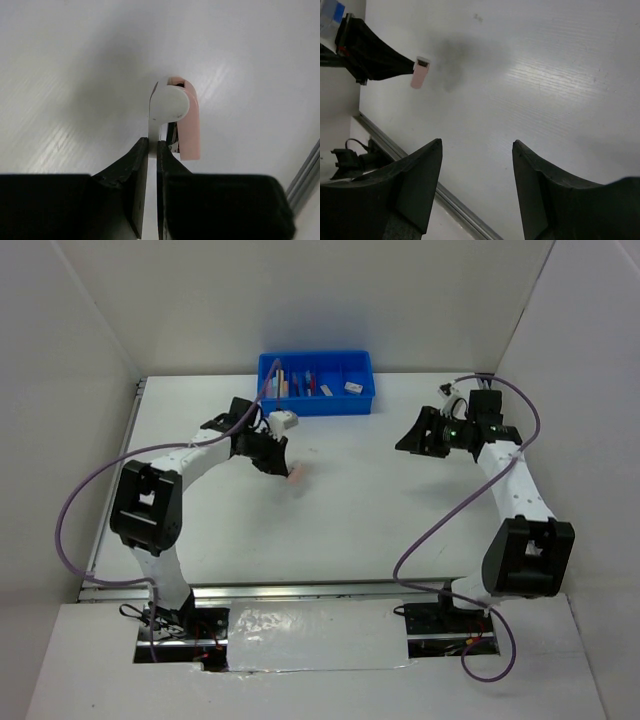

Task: Sort the stationery into containers
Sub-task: Pick up the stapler from the center of the board.

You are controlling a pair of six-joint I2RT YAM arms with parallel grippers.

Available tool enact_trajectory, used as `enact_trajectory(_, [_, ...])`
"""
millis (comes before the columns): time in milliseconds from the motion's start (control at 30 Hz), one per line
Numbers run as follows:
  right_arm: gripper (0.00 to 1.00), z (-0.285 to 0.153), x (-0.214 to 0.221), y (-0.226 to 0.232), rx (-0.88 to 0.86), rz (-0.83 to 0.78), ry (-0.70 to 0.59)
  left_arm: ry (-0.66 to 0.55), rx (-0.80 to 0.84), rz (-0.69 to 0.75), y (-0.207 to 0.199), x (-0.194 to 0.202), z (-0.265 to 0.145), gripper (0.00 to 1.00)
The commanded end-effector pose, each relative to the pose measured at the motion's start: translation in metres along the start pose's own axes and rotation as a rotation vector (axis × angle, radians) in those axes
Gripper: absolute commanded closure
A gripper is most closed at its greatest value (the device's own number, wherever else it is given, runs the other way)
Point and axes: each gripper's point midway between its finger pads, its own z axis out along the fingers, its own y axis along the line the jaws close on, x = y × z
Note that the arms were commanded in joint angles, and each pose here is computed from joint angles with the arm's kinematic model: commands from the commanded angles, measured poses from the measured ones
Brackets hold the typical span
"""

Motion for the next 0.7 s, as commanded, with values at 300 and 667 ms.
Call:
enact_trajectory(300, [0.31, -0.012, -0.018, 0.115, -0.106, -0.305, -0.130, -0.348, 0.000, -0.772, -0.044, -0.098, -0.052, 1.00])
enact_trajectory(667, [0.26, -0.044, 0.009, 0.120, -0.227, -1.300, -0.148, -0.090, 0.495, -0.796, -0.135, -0.067, -0.052, 1.00])
